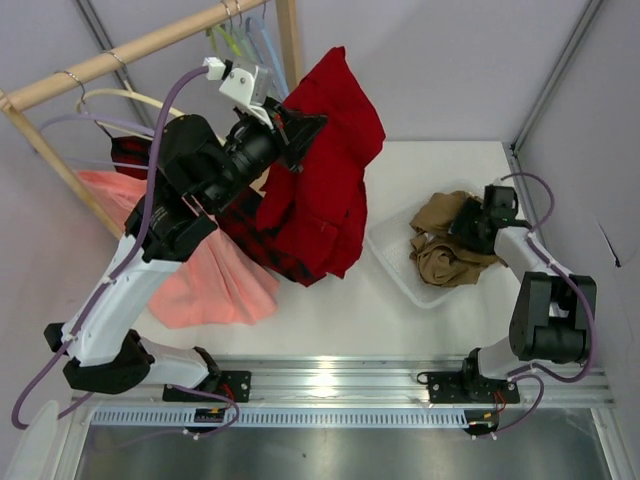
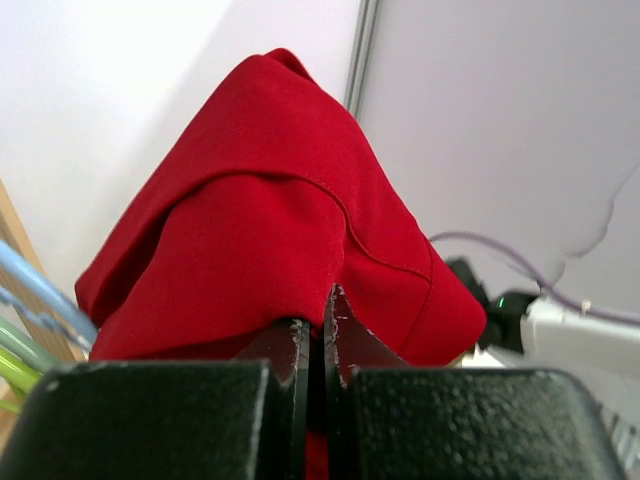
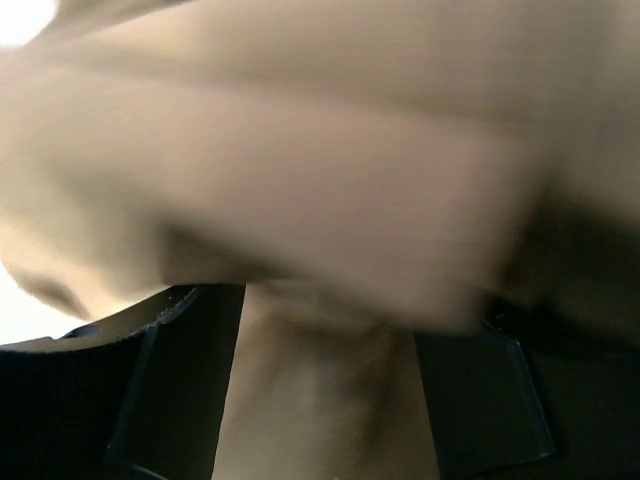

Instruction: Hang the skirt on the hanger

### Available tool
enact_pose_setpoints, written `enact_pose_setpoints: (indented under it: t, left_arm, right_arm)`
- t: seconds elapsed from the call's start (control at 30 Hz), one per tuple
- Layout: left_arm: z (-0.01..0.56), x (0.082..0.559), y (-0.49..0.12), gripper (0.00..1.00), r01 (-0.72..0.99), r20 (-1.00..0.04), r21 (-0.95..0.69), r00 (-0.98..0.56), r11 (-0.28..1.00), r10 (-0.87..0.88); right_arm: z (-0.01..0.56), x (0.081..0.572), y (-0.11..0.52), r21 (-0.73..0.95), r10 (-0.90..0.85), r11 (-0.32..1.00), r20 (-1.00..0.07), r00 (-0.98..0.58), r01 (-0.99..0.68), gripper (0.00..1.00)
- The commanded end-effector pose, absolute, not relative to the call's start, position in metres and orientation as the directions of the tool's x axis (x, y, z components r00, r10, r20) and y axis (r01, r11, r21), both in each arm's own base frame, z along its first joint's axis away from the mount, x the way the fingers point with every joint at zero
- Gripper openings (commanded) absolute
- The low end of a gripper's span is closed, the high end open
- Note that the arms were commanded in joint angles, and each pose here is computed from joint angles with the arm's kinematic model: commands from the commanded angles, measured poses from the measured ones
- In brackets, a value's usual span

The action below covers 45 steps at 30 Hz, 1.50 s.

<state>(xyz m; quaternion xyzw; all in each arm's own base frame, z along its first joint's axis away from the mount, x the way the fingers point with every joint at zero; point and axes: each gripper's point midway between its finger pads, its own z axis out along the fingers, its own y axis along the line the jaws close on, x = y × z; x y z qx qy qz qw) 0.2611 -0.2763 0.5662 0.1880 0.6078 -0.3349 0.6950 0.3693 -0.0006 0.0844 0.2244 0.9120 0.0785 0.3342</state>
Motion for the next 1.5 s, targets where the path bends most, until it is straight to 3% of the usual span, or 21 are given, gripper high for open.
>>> enact_pose_setpoints:
  t: [0.0,0.17,0.33,0.43,0.57,0.7,0.83,0.93,1.0,1.13,1.3,1.47]
  left_arm:
    - [0.578,0.248,-0.271,0.00,0.723,-0.958,-0.168,0.042,0.670,-0.285]
    - [0.563,0.252,-0.279,0.00,0.728,-0.966,-0.171,0.009,0.664,-0.258]
    - [0.556,0.249,-0.292,0.00,0.764,-0.969,-0.177,-0.025,0.620,-0.246]
    - [0.549,0.249,-0.296,0.00,0.770,-0.971,-0.180,-0.040,0.612,-0.236]
    - [0.541,0.249,-0.301,0.00,0.779,-0.972,-0.183,-0.049,0.600,-0.232]
    - [0.530,0.254,-0.311,0.00,0.787,-0.976,-0.184,-0.074,0.589,-0.207]
    - [0.512,0.262,-0.322,0.00,0.783,-0.977,-0.198,-0.113,0.590,-0.179]
    - [0.505,0.262,-0.325,0.00,0.784,-0.973,-0.219,-0.136,0.580,-0.184]
    - [0.499,0.266,-0.325,0.00,0.768,-0.969,-0.241,-0.157,0.594,-0.190]
    - [0.493,0.275,-0.321,0.00,0.726,-0.962,-0.270,-0.183,0.632,-0.202]
    - [0.496,0.280,-0.319,0.00,0.721,-0.948,-0.314,-0.208,0.617,-0.240]
    - [0.491,0.277,-0.322,0.00,0.732,-0.945,-0.324,-0.222,0.600,-0.239]
  right_arm:
    - [0.083,0.367,-0.070,0.214,0.518,0.833,-0.625,-0.584,0.511,0.69]
    - [0.102,0.355,-0.123,0.279,0.608,0.740,-0.667,-0.431,0.612,0.69]
    - [0.112,0.340,-0.158,0.191,0.596,0.687,-0.700,-0.393,0.701,0.68]
    - [0.111,0.322,-0.169,0.198,0.643,0.630,-0.675,-0.361,0.751,0.69]
    - [0.131,0.313,-0.140,0.259,0.648,0.670,-0.662,-0.377,0.695,0.74]
    - [0.198,0.316,-0.098,0.307,0.558,0.775,-0.744,-0.368,0.553,0.81]
    - [0.301,0.320,-0.054,0.317,0.428,0.880,-0.853,-0.299,0.354,0.95]
    - [0.340,0.315,-0.008,0.337,0.368,0.929,-0.877,-0.310,0.150,0.96]
    - [0.367,0.305,0.036,0.386,0.348,0.918,-0.894,-0.283,-0.088,0.94]
    - [0.371,0.274,0.114,0.403,0.305,0.790,-0.912,-0.274,-0.462,0.91]
    - [0.328,0.255,0.179,0.471,0.285,0.658,-0.878,-0.385,-0.587,0.89]
    - [0.333,0.240,0.242,0.386,0.201,0.556,-0.922,-0.332,-0.736,0.90]
